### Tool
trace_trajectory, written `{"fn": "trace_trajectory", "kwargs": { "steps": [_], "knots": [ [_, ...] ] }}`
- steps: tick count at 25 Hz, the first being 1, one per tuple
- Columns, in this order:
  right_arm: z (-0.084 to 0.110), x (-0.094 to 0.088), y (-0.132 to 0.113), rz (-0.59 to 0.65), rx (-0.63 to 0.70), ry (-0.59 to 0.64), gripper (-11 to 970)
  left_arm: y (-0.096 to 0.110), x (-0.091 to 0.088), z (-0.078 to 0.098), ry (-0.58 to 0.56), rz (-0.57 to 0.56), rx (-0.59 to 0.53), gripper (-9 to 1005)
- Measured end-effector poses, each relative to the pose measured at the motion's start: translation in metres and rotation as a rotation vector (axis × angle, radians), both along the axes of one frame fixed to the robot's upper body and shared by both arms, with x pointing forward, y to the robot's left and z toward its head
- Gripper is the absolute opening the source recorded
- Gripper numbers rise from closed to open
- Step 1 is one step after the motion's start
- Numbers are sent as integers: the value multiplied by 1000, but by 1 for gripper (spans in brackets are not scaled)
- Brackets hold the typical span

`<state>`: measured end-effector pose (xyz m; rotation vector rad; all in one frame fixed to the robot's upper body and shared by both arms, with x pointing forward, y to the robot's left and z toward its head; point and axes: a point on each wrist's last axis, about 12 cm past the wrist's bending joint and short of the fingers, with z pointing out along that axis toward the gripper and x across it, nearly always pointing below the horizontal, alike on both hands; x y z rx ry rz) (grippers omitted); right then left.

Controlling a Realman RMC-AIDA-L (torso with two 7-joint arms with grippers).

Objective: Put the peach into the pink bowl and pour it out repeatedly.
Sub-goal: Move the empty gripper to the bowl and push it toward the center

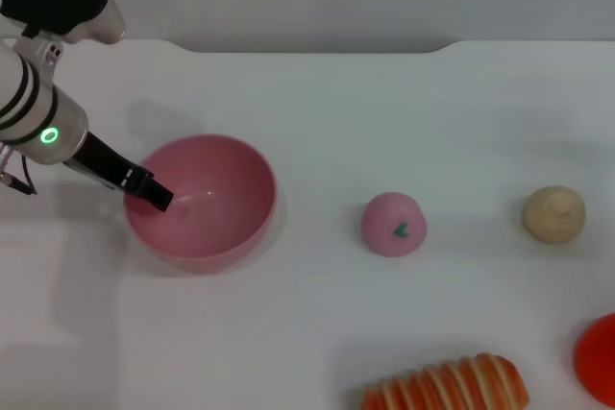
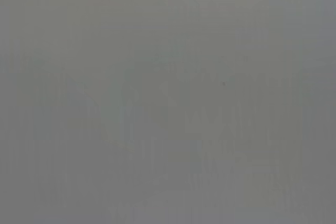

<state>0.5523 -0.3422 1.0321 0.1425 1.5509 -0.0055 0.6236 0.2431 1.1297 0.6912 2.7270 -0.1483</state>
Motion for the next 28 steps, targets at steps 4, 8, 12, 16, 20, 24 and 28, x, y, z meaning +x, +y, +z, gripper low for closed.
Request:
{"fn": "trace_trajectory", "kwargs": {
  "steps": [4,8,12,16,20,24,28],
  "knots": [
    [0,0,1,1,1,0,792,1,-1,-2,7,6,2,825],
    [0,0,1,1,2,1,792,1,-2,-2,1,28,12,797],
    [-1,-1,1,0,4,3,792,4,-1,3,-23,49,11,740],
    [-2,-2,1,-1,4,5,791,5,-1,3,-26,47,13,683],
    [-2,-2,1,-1,4,5,791,5,-2,3,-25,46,14,540],
    [-2,-2,1,-1,15,4,791,6,-2,2,-22,42,18,361],
    [5,1,0,73,124,-24,791,3,-3,0,-24,13,38,177]
  ]
}}
